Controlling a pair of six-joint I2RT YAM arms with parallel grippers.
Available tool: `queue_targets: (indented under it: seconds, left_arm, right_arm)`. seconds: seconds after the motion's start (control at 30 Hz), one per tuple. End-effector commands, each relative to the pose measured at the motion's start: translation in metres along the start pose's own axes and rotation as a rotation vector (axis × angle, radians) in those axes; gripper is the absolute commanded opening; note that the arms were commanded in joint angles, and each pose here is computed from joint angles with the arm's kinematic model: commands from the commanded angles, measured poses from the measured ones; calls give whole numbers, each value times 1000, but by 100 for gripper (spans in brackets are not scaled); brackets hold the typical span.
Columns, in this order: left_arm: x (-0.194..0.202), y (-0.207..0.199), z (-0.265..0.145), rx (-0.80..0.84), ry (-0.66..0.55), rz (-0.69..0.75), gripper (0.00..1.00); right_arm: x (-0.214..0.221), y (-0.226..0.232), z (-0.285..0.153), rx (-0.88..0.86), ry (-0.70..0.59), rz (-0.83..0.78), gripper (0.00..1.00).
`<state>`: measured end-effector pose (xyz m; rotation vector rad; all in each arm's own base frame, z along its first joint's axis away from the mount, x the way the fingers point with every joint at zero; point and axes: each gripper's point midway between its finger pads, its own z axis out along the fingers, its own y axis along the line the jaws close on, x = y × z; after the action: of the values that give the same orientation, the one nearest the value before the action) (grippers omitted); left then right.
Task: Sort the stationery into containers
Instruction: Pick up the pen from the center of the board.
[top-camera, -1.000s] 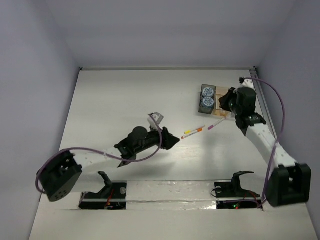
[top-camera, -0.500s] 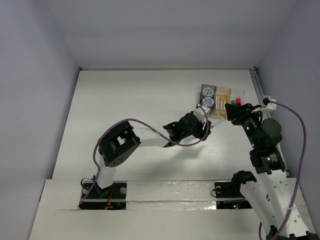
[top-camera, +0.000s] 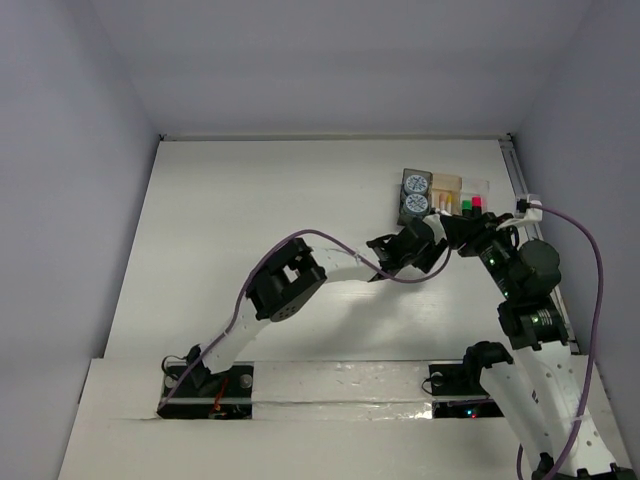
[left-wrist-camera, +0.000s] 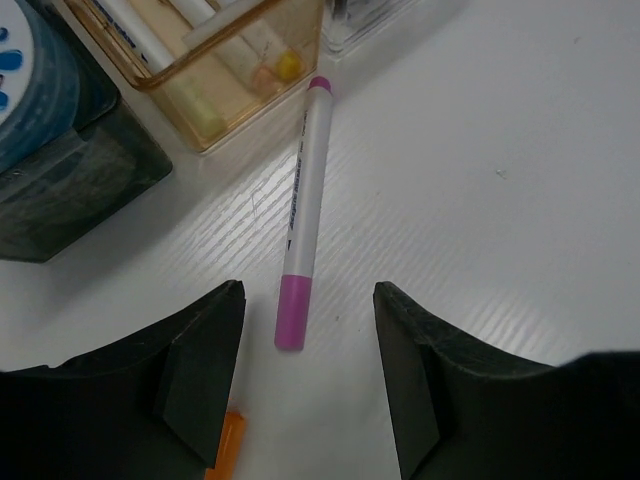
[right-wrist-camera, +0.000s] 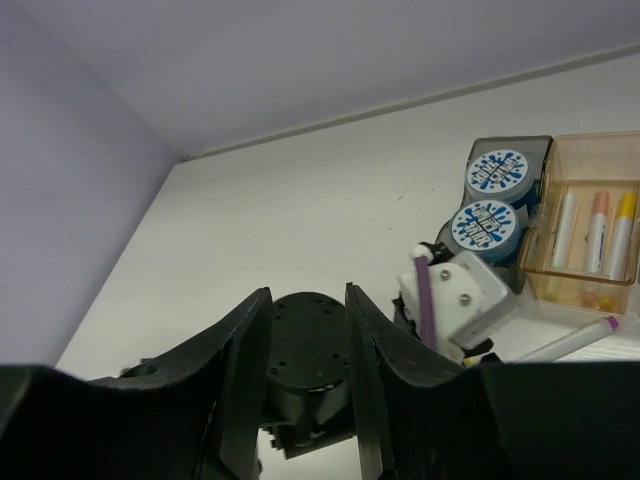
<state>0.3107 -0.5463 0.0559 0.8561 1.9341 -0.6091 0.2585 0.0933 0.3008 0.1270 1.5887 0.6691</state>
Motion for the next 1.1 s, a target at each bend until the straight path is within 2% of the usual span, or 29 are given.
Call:
queue_targets:
  seconds: [0.0, 0.1, 0.13, 0.27, 0.3, 0.37, 0.47, 0.5, 0.53, 0.63, 0.73, 0.8, 1.07]
  left_arm:
    - [-8, 3, 4, -37, 6, 42, 51]
    - [0, 2, 16, -36, 35, 54, 48]
    - [-8, 0, 20, -34, 22, 53, 48]
    - [11, 0, 36, -40, 73, 59, 43]
    - [12, 0, 38, -39, 77, 58, 36]
    - [17, 1, 38, -42, 88, 62, 30]
    - [24, 2, 33, -39, 94, 56, 13]
    - [25, 2, 31, -36, 93, 51, 4]
    - [37, 3, 28, -35, 105, 40, 0]
    - [33, -10, 11, -7, 61, 14, 0]
    - [10, -28, -8, 42, -7, -16, 0]
    - [-24, -39, -23, 95, -86, -66, 0]
    - [-107, -60, -50, 205, -261, -268, 0]
  right_arm:
    - [-6, 11, -2, -56, -20, -5, 41]
    - [-4, 12, -2, -65, -17, -4, 41]
    - [-3, 12, -2, -69, -15, -2, 41]
    - [-2, 12, -2, -70, -14, -1, 40]
    - [-3, 13, -2, -73, -16, -2, 40]
    - [-3, 13, -3, -73, -19, -1, 40]
    - [-4, 12, -3, -69, -23, 1, 40]
    - [-4, 12, -4, -65, -27, 2, 40]
    - [-5, 12, -4, -61, -31, 2, 40]
    - [-7, 10, -6, -50, -46, 5, 40]
    - [-12, 10, -9, -42, -68, 4, 40]
    - [-15, 10, -12, -37, -83, -5, 40]
    - [-42, 8, -37, 20, -208, -26, 40]
